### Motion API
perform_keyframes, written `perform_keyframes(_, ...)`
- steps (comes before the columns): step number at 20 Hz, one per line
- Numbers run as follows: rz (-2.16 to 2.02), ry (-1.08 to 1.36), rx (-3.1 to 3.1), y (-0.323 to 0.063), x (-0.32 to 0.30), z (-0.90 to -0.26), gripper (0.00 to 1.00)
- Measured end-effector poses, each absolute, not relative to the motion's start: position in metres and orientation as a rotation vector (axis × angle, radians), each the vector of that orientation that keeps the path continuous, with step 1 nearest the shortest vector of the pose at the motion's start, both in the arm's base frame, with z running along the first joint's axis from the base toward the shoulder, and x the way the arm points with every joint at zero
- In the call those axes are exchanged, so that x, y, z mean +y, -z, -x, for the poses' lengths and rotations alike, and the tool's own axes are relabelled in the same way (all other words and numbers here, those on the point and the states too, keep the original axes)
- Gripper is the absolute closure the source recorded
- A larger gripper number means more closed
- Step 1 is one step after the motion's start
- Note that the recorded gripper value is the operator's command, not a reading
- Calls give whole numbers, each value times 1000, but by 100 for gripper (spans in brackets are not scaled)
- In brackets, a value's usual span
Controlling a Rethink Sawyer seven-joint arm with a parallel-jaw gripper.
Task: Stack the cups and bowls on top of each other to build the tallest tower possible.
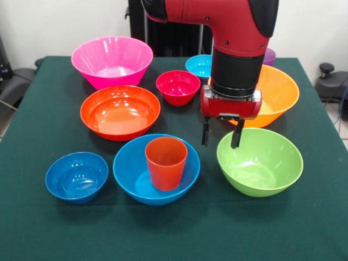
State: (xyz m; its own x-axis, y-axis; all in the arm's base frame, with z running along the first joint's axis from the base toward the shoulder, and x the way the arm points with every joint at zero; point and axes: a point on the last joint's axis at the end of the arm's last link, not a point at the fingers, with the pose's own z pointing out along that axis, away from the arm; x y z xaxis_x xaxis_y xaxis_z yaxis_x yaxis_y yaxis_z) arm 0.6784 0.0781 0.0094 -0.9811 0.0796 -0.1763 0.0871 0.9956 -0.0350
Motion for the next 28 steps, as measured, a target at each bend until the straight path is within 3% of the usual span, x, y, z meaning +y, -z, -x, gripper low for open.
perform_keyframes(13,-123,55,2970,15,80,-669,0)
perform_keyframes(14,-123,55,2973,16,80,-668,100)
perform_keyframes(28,-127,47,2928,5,82,-679,100)
